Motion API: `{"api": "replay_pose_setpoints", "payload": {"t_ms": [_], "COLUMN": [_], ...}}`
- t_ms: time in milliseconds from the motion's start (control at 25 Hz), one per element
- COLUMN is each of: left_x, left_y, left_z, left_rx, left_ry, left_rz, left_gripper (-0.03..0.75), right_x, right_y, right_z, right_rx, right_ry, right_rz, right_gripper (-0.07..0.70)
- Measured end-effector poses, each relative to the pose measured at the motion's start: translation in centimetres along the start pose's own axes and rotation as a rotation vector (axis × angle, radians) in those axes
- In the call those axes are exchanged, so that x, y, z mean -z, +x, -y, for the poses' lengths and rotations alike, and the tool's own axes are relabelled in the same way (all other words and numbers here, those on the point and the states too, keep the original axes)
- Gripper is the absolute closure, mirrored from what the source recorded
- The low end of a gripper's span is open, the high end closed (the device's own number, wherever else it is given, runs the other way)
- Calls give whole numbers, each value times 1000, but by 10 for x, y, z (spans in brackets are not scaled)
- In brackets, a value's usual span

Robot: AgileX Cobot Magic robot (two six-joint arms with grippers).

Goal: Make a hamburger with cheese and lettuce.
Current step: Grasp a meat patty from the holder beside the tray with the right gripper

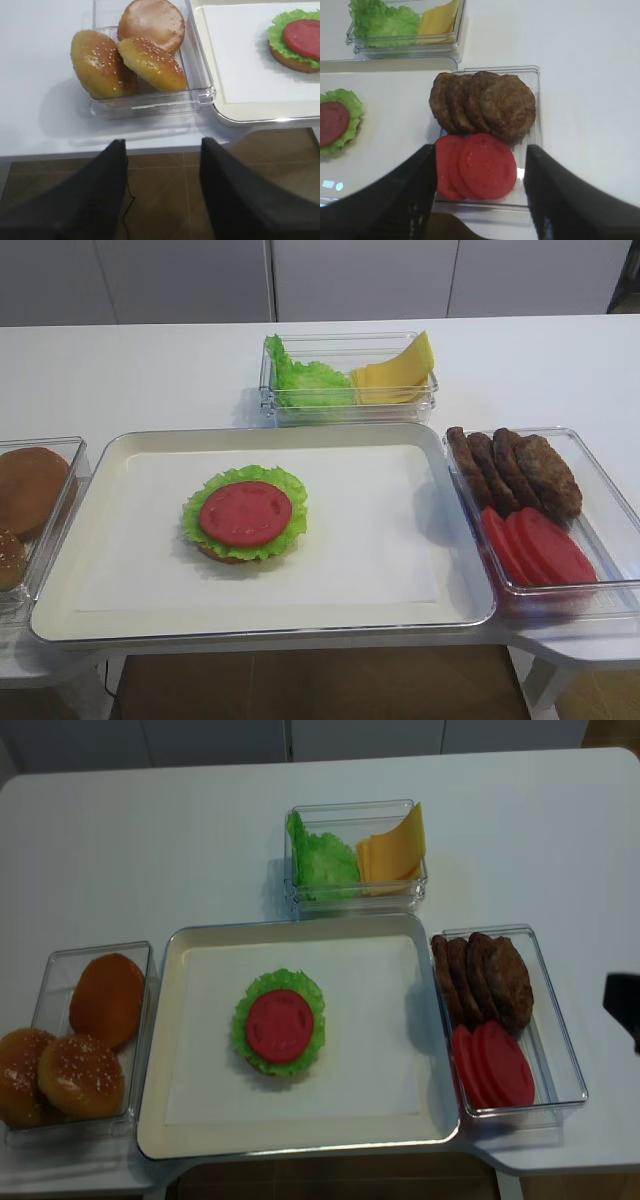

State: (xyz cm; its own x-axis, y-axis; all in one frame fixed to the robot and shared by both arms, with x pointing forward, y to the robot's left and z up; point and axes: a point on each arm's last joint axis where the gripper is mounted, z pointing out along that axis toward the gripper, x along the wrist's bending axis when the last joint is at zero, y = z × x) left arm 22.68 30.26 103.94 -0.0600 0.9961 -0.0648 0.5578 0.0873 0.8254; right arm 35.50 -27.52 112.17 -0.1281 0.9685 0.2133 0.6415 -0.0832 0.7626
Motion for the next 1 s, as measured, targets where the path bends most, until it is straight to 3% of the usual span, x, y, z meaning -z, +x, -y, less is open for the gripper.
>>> {"api": "replay_pose_setpoints", "payload": {"t_ms": [440, 640, 1000], "left_x": [0, 0, 0], "left_y": [0, 0, 0], "left_z": [0, 0, 0], "left_rx": [0, 0, 0], "left_ry": [0, 0, 0], "left_rz": [0, 0, 0], "left_gripper": [358, 358, 358], "right_x": [-64, -104, -179], "right_y": [25, 49, 93], "right_z": [-56, -69, -69], "right_rx": [64, 116, 246], "right_ry": [182, 273, 467], "right_rz": [-69, -55, 141], "right_gripper": [221, 234, 255]}}
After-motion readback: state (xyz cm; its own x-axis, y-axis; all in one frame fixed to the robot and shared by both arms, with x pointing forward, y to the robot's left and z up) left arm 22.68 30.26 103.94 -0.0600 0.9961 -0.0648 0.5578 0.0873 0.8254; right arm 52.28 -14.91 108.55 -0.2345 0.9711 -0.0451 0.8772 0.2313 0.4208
